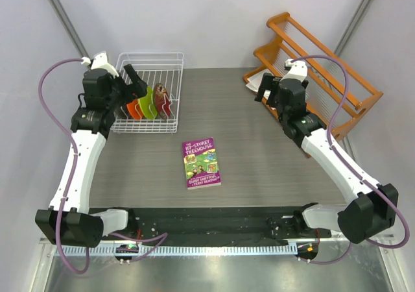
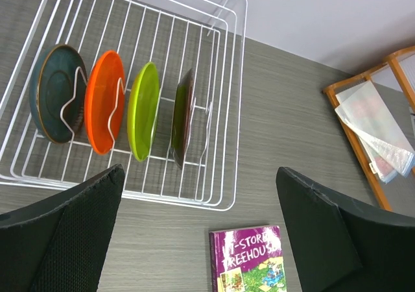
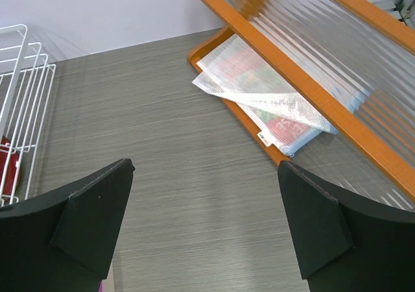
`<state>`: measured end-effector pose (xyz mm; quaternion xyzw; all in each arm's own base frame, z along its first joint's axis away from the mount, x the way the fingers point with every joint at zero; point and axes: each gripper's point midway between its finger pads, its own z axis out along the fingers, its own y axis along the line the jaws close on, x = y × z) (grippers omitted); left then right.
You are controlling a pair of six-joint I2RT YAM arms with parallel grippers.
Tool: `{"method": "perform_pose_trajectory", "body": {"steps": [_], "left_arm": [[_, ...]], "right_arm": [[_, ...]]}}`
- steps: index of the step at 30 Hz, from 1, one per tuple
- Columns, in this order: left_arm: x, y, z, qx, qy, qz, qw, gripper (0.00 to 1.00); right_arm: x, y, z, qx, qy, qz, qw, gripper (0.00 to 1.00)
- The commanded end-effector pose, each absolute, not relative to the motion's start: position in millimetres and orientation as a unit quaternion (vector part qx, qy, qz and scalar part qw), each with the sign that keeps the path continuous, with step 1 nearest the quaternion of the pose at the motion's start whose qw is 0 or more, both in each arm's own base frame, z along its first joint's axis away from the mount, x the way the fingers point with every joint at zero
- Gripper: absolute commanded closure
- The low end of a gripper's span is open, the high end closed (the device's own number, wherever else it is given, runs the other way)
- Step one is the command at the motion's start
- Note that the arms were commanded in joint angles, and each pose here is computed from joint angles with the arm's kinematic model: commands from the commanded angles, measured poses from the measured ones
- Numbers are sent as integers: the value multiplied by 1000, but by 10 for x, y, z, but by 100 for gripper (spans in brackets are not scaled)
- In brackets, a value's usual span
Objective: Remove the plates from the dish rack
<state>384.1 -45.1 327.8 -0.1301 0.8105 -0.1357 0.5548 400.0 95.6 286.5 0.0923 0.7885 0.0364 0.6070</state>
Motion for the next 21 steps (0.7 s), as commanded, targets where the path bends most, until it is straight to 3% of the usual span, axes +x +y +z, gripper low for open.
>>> {"method": "perform_pose_trajectory", "body": {"steps": [1,14,21], "left_arm": [[3875,-438,3508,-129,786,-143,588,0],[4135,-628,3094,-115,792,-182,572,1],[4468,-849,2696,-98,820,-135,547,5]], "right_arm": [[4082,1015,3030,97,771,58,627,0],[4178,1217,2760,56,805,71,586,0],[4254,1328,2501,44,825,79,558,2]]}}
